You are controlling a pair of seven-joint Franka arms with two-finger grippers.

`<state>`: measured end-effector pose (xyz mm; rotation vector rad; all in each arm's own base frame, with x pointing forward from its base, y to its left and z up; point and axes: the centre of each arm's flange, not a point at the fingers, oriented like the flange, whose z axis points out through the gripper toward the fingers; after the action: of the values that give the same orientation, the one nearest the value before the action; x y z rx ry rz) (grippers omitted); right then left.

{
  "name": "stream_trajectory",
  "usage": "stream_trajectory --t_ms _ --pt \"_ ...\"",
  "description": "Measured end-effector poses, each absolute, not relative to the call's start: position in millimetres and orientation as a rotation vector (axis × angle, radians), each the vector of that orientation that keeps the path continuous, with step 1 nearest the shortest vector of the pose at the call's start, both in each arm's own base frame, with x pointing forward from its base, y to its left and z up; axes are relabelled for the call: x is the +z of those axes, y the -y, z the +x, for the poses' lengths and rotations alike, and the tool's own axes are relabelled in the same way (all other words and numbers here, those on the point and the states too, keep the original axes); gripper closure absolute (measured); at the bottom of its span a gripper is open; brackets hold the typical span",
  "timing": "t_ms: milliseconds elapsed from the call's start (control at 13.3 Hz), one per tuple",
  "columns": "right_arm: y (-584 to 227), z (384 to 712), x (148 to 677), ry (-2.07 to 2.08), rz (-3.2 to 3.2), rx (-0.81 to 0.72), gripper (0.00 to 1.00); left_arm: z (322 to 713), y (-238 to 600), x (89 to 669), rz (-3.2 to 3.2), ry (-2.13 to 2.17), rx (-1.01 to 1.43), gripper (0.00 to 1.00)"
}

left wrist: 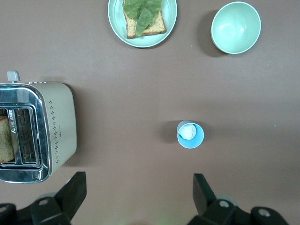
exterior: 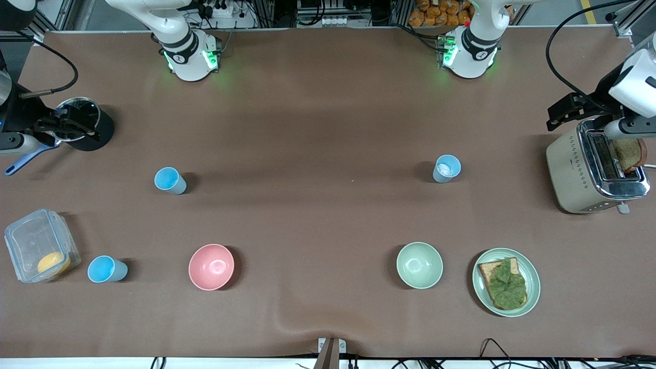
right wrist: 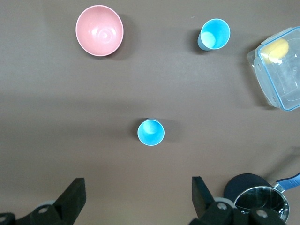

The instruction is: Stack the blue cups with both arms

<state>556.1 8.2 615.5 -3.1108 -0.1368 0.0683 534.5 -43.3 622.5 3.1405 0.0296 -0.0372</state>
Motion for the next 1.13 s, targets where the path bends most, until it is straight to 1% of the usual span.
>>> stream_trajectory --t_ms 526,676,751,901,1126 --pt "-5.4 556.8 613.4 0.129 -3.112 0.074 0.00 534.6 44.4 622.5 3.141 -0.026 -0.037 0.00" --pt "2.5 562.5 594.5 0.106 -3.113 0.105 0.00 534.6 43.9 622.5 3.141 -0.028 -0.037 0.00" --pt "10.8 568.1 573.3 0.082 -3.113 0.127 0.00 534.6 43.7 622.5 3.141 -0.028 -0.037 0.00" --pt "32.9 579.0 511.5 0.029 -3.110 0.179 0.00 534.7 43.6 622.4 3.141 -0.029 -0.038 0.00" --pt "49.5 579.8 418.6 0.057 -3.097 0.260 0.00 534.9 43.3 622.0 3.140 -0.029 -0.039 0.00"
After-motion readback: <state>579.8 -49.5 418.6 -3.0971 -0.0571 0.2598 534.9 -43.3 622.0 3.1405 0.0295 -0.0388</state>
